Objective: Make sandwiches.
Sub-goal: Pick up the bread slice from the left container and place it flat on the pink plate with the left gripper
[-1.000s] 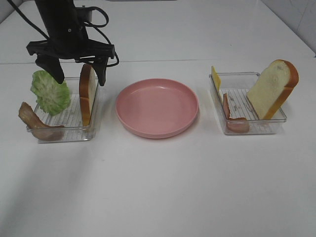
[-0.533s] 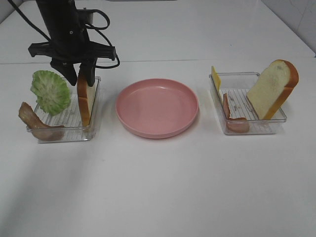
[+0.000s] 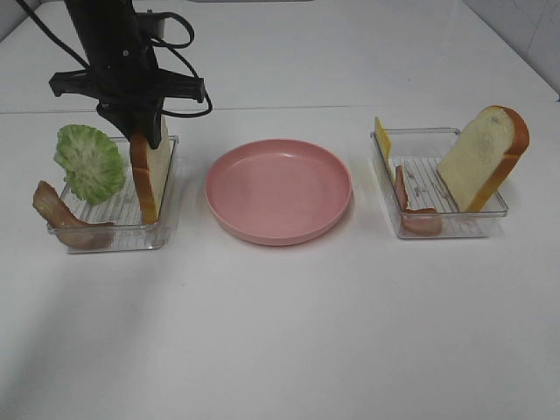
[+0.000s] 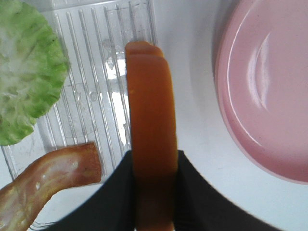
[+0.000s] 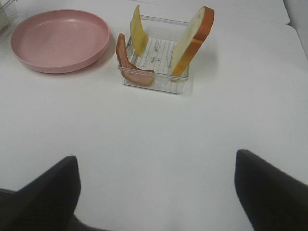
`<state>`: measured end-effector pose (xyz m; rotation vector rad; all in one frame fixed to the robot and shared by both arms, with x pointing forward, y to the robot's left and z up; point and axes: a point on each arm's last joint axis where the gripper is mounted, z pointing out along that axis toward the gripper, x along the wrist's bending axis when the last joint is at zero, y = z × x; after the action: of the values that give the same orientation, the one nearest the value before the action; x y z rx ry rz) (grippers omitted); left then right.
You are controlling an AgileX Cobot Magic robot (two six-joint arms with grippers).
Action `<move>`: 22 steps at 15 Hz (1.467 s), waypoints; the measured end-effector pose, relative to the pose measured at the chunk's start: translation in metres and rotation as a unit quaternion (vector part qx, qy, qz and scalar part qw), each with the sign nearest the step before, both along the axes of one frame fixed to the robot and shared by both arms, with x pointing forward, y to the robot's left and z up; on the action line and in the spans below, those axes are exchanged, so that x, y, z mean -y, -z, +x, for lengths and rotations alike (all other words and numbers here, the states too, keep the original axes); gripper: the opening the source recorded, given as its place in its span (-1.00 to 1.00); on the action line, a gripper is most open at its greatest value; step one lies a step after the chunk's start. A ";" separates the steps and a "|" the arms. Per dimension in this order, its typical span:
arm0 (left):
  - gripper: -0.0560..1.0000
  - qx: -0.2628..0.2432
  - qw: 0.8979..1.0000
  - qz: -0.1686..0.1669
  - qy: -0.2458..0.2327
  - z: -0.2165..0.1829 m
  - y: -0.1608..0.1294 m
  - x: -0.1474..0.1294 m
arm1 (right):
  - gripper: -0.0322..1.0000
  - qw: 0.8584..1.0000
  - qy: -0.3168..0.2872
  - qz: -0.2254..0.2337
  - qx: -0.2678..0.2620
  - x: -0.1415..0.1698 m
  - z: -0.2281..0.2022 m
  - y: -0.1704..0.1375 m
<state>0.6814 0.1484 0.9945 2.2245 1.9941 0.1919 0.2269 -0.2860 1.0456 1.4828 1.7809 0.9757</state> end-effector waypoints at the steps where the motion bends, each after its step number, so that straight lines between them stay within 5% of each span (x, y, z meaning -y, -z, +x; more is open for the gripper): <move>1: -0.54 0.008 1.000 -0.003 0.000 0.001 -0.005 0.001 | 0.56 1.000 0.000 0.000 0.000 0.000 0.000 0.000; 5: -0.54 0.063 0.995 -0.082 0.011 0.004 -0.055 0.013 | 0.56 1.000 0.000 0.000 0.000 0.000 0.000 0.000; 11: -0.54 0.100 0.969 -0.209 0.085 -0.002 -0.102 0.026 | 0.56 1.000 0.000 0.000 0.000 0.000 0.000 0.000; 17: -0.54 0.033 0.921 -0.353 0.160 0.018 -0.039 0.053 | 0.56 1.000 0.000 0.000 0.000 0.000 0.000 0.000; 22: -0.54 -0.035 0.920 -0.364 0.140 0.033 0.038 0.060 | 0.56 1.000 0.000 0.000 0.000 0.000 0.000 0.000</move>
<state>0.7141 0.0885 0.9565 1.9688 1.4011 -0.5750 0.2268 -0.2859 1.0456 1.4829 1.7813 0.9768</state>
